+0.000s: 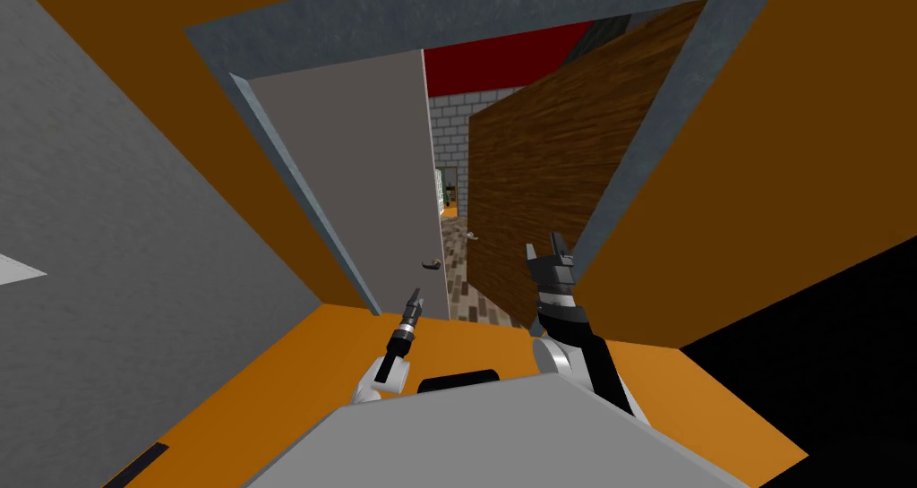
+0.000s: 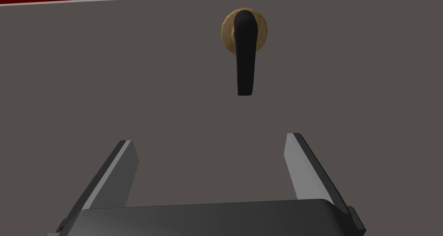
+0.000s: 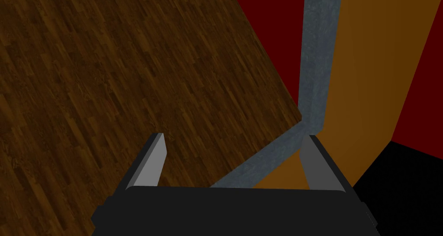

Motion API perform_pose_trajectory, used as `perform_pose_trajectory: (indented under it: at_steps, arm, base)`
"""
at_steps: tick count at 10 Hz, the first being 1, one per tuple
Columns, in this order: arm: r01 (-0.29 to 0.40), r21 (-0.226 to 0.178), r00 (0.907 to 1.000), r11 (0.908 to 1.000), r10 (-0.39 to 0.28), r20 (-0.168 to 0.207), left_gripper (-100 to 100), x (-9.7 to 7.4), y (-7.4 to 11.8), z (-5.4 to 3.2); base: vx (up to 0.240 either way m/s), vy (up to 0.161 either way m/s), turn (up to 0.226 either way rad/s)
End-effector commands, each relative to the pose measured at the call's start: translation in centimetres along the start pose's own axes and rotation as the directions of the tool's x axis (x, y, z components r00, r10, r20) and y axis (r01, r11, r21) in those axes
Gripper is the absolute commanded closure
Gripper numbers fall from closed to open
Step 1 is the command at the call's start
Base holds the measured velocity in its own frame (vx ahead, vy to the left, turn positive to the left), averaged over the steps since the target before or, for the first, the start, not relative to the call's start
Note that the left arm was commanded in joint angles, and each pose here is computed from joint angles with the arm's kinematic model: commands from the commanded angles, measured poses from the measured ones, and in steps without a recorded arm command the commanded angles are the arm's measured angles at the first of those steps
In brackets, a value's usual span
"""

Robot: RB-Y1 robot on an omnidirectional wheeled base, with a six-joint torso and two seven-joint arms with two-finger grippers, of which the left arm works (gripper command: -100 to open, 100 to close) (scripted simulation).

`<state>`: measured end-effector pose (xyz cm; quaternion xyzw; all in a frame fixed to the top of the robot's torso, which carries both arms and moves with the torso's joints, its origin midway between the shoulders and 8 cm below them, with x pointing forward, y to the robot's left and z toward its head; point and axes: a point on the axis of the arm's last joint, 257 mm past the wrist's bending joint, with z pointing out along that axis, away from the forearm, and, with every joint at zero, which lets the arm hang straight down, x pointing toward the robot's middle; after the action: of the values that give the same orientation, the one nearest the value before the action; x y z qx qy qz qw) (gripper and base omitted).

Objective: Push the door open

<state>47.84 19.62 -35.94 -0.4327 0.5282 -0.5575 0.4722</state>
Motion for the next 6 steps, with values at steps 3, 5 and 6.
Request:
perform_pose_trajectory:
  at_steps: [3, 5, 6]
  arm:
    - [0.006, -0.022, 1.0000, 0.9998, -0.006, -0.008, -100, 0.2, 1.1, 0.03]
    - [0.009, -0.034, 0.9999, 0.9994, -0.009, -0.012, -100, 0.2, 1.7, 0.00]
    - [0.011, -0.044, 0.9998, 0.9990, -0.012, -0.015, -100, 0.3, 2.1, -0.02]
  base:
    - [0.074, 0.016, 0.003]
    - [0.091, 0.010, 0.004]
    - [0.105, 0.020, 0.005]
